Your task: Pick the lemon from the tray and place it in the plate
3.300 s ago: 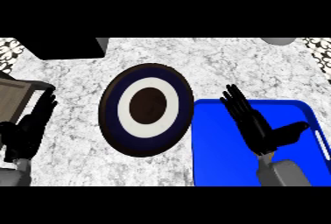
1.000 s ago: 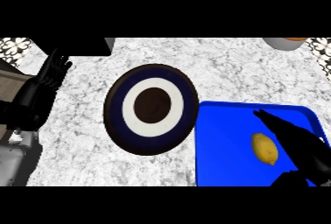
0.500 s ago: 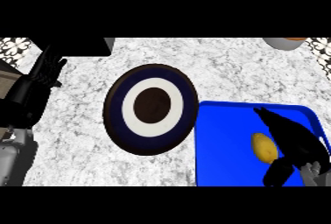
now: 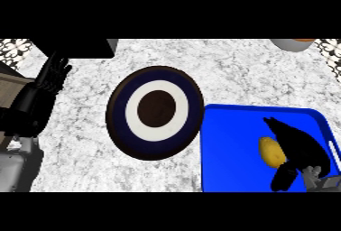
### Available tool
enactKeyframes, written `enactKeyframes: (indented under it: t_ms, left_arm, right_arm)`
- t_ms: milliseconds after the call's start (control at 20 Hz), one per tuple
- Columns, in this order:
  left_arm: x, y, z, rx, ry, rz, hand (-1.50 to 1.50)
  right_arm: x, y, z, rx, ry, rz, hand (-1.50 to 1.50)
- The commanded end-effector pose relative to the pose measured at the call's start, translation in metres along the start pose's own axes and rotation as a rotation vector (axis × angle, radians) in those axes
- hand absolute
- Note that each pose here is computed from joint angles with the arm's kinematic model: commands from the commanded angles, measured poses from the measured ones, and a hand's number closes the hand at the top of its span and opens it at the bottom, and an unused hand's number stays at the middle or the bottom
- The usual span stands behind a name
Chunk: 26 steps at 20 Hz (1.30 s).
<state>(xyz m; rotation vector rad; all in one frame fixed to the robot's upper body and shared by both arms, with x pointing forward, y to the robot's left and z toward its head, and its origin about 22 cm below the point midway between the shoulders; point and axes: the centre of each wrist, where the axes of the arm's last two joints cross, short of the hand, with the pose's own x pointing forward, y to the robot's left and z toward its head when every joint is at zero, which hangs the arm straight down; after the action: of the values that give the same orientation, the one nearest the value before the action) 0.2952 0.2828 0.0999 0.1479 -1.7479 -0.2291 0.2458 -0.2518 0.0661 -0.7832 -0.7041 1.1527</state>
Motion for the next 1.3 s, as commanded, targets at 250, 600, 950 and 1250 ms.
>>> enactKeyframes:
  t_ms: [250, 600, 950, 1250]
  left_arm:
    - [-0.001, -0.022, 0.005, 0.000, 0.001, -0.003, 0.00]
    - [0.010, 0.007, -0.003, -0.003, -0.010, 0.008, 0.00]
    - [0.010, -0.007, -0.012, -0.003, 0.001, 0.004, 0.00]
    - [-0.007, 0.021, 0.015, 0.072, 0.045, -0.023, 0.00]
  right_arm:
    - [-0.010, 0.037, -0.039, 0.063, 0.015, 0.021, -1.50]
    - [-0.019, 0.048, -0.044, 0.079, 0.061, 0.098, -1.50]
    - [-0.022, 0.028, -0.066, -0.250, -0.074, 0.053, 1.50]
    - [-0.027, 0.090, -0.008, -0.405, 0.287, -0.142, 1.50]
